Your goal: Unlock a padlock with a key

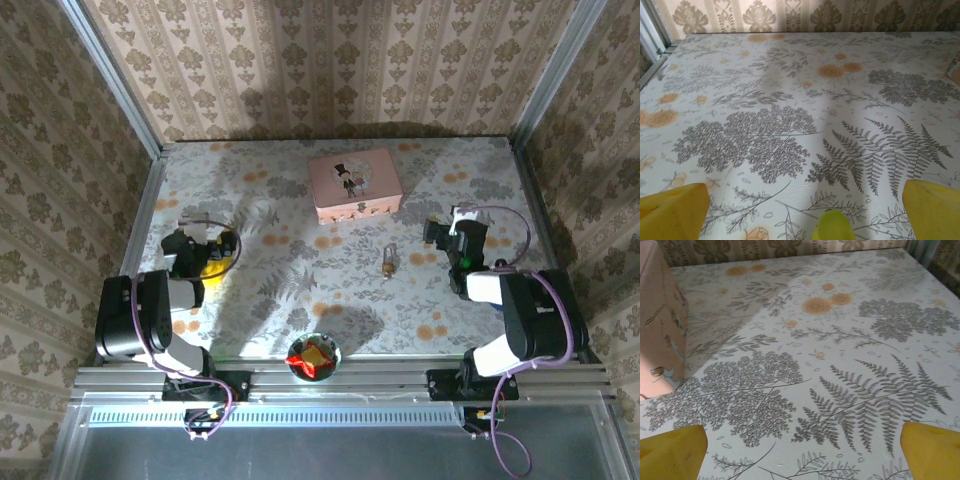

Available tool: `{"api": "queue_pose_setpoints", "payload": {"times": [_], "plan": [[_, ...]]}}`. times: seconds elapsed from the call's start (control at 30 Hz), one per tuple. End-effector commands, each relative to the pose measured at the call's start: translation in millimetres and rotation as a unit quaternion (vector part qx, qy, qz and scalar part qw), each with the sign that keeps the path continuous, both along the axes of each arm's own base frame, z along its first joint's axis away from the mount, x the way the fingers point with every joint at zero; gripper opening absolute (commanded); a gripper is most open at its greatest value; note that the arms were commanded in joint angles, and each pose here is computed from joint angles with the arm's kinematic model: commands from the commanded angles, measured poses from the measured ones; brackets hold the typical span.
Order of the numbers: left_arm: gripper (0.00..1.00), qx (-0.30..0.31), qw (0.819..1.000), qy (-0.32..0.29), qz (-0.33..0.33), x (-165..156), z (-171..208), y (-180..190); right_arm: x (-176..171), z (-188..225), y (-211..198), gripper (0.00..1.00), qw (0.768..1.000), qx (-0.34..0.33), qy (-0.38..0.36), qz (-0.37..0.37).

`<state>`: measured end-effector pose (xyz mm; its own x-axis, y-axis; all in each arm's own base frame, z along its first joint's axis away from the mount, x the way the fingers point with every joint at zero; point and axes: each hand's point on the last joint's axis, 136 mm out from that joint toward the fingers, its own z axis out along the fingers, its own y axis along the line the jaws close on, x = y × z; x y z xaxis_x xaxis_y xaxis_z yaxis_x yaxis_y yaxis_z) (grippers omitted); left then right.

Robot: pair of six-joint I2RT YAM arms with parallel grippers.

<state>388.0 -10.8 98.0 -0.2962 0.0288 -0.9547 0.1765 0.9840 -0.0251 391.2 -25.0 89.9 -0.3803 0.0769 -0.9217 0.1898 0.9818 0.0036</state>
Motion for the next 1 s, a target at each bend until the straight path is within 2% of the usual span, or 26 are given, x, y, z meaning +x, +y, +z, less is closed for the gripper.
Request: {"api": "queue_pose_setpoints", "payload": {"times": [0.0, 0.07, 0.13, 0.2, 0.3, 0.63, 0.83, 0.97], "plan": [[1.00, 0.014, 0.999, -0.003, -0.039, 2, 1, -13, 6, 9, 15, 1.00, 0.998, 0.003, -0.029, 0.054], [1.00, 0.016, 0.999, -0.017, -0.031, 5, 4, -11, 9, 7, 18, 1.00, 0.998, 0.003, -0.019, 0.063], [1.00, 0.024, 0.999, -0.008, 0.043, 8, 1, 10, 9, 7, 18, 1.00, 0.998, 0.002, -0.020, 0.062], [1.00, 0.031, 0.996, -0.001, 0.080, 8, 0, 19, 9, 7, 18, 1.00, 0.998, 0.003, -0.020, 0.062], [1.00, 0.048, 0.994, -0.001, 0.096, 9, 0, 19, 10, 6, 26, 1.00, 0.996, 0.009, -0.018, 0.091], [1.00, 0.051, 0.994, -0.001, 0.097, 9, 0, 19, 9, 7, 26, 1.00, 0.995, 0.015, -0.021, 0.097], [1.00, 0.059, 0.997, 0.008, 0.052, 13, -1, 4, 9, 7, 26, 1.00, 0.995, 0.015, -0.022, 0.097], [1.00, 0.060, 0.997, 0.008, 0.052, 13, -1, 4, 9, 7, 26, 1.00, 0.995, 0.015, -0.022, 0.097]]}}
